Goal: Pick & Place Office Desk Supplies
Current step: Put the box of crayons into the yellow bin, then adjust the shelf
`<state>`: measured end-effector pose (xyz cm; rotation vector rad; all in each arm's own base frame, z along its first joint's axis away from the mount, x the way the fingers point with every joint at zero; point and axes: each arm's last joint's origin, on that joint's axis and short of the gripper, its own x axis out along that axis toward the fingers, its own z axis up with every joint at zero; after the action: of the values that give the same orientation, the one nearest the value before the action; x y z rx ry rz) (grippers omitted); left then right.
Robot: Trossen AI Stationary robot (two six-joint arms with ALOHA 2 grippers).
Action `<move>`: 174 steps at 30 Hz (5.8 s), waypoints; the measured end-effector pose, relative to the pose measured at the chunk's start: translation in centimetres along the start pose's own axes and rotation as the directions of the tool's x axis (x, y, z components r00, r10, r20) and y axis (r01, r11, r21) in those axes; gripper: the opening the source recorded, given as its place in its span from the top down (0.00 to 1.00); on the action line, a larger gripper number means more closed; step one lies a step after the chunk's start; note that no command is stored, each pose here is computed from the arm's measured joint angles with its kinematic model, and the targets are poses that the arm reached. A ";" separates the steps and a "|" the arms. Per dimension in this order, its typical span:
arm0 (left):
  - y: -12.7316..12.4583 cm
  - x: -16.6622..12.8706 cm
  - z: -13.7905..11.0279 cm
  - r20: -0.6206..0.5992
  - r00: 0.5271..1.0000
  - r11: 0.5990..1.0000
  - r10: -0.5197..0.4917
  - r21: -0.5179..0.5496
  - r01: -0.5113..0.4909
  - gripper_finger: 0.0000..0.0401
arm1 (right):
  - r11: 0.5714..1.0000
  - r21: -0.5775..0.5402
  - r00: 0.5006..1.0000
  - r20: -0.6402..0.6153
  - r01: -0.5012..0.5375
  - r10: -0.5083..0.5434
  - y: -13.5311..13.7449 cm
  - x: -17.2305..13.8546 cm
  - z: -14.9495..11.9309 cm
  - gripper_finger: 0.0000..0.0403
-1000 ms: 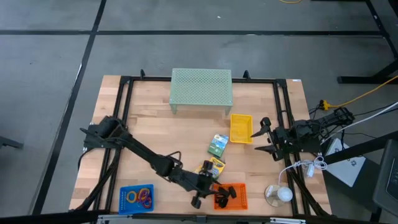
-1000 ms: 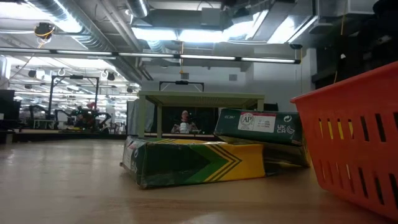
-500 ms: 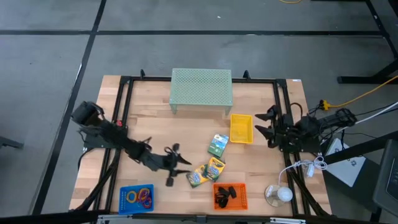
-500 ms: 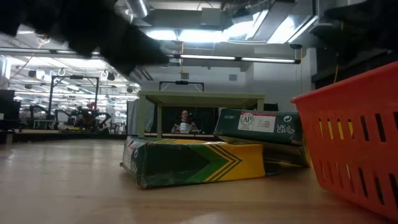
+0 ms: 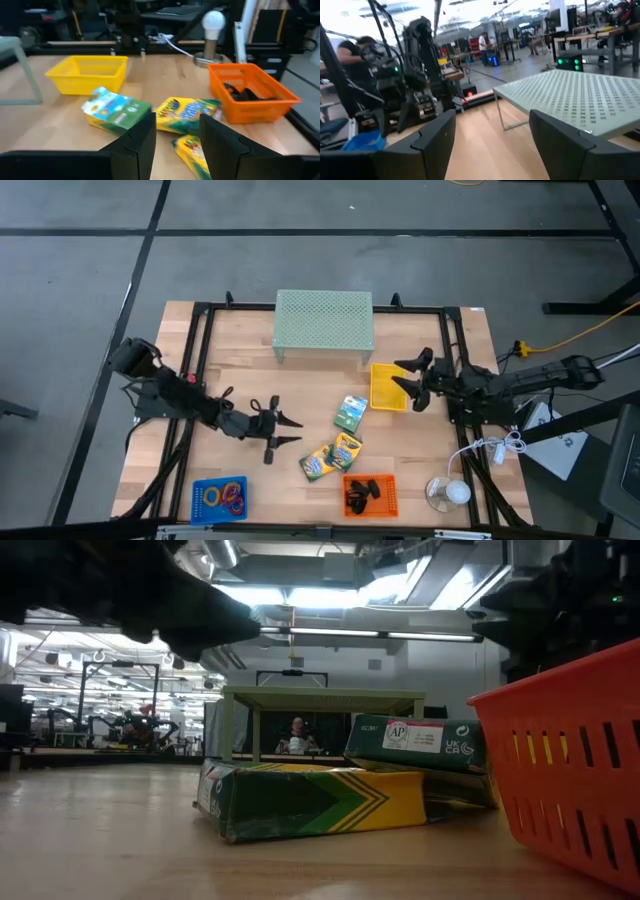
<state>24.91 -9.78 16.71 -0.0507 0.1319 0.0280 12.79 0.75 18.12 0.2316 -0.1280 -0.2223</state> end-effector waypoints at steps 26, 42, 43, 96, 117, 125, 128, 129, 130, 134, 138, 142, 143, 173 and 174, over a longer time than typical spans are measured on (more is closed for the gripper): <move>6.1 -4.4 6.2 -0.023 0.985 0.966 -0.170 0.194 0.172 0.64 | 0.983 -0.175 0.956 -0.277 0.049 -0.097 2.7 15.9 2.5 0.37; 6.2 -6.9 6.3 -0.118 0.986 0.949 -0.119 0.277 0.148 0.64 | 0.974 -0.209 0.518 -0.826 0.083 -0.222 1.9 20.1 0.8 0.37; 6.3 -6.9 6.3 -0.120 0.986 0.949 -0.119 0.278 0.148 0.64 | 0.978 -0.191 0.489 -0.847 0.088 -0.210 1.5 20.0 0.5 0.37; 6.2 -6.9 6.1 -0.133 0.983 0.955 -0.129 0.250 0.160 0.64 | 0.986 0.009 0.315 -0.948 0.165 -0.044 1.1 19.9 1.0 0.37; 6.2 -7.0 6.1 -0.136 0.982 0.952 -0.131 0.258 0.162 0.64 | 0.994 -0.004 0.330 -0.943 0.110 -0.040 2.3 19.9 1.0 0.37; 6.3 -6.9 6.1 -0.132 0.984 0.951 -0.117 0.271 0.149 0.64 | 0.982 -0.171 0.356 -0.916 0.076 -0.187 4.5 19.4 0.5 0.37; 6.3 -6.9 6.1 -0.132 0.984 0.951 -0.117 0.271 0.149 0.64 | 0.963 -0.258 0.393 -0.880 0.078 -0.268 5.3 19.1 0.8 0.37; 6.3 -6.9 6.1 -0.132 0.984 0.951 -0.116 0.272 0.149 0.64 | 0.953 -0.287 0.410 -0.862 0.092 -0.299 5.5 18.9 1.0 0.37; 6.3 -6.9 6.1 -0.132 0.984 0.951 -0.116 0.272 0.148 0.64 | 0.944 -0.314 0.422 -0.845 0.107 -0.329 5.8 18.7 1.3 0.37; 6.3 -6.9 6.1 -0.132 0.985 0.951 -0.115 0.272 0.147 0.64 | 0.895 -0.418 0.496 -0.751 0.157 -0.437 7.0 17.9 2.5 0.37; 6.3 -6.9 6.1 -0.132 0.985 0.951 -0.114 0.272 0.147 0.64 | 0.793 -0.562 0.563 -0.587 0.235 -0.582 7.8 17.0 4.0 0.37; 6.3 -6.9 6.1 -0.132 0.985 0.951 -0.115 0.272 0.147 0.64 | 0.675 -0.706 0.573 -0.470 0.211 -0.671 7.8 16.6 4.9 0.37; 6.3 -6.9 6.1 -0.132 0.985 0.951 -0.114 0.272 0.147 0.64 | 0.647 -0.741 0.571 -0.457 0.181 -0.682 7.6 16.7 5.0 0.37; 6.3 -7.0 6.1 -0.139 0.984 0.949 -0.114 0.278 0.150 0.64 | 0.552 -0.834 0.458 -0.480 0.027 -0.748 -1.1 19.9 11.2 0.37; 6.3 -7.0 6.1 -0.139 0.984 0.949 -0.114 0.278 0.150 0.64 | 0.552 -0.834 0.475 -0.477 0.021 -0.740 -0.7 20.0 11.6 0.37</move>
<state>18.62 -3.37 23.33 0.2304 0.2529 -0.1289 30.24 -7.06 31.13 -0.5223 1.0001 -0.6551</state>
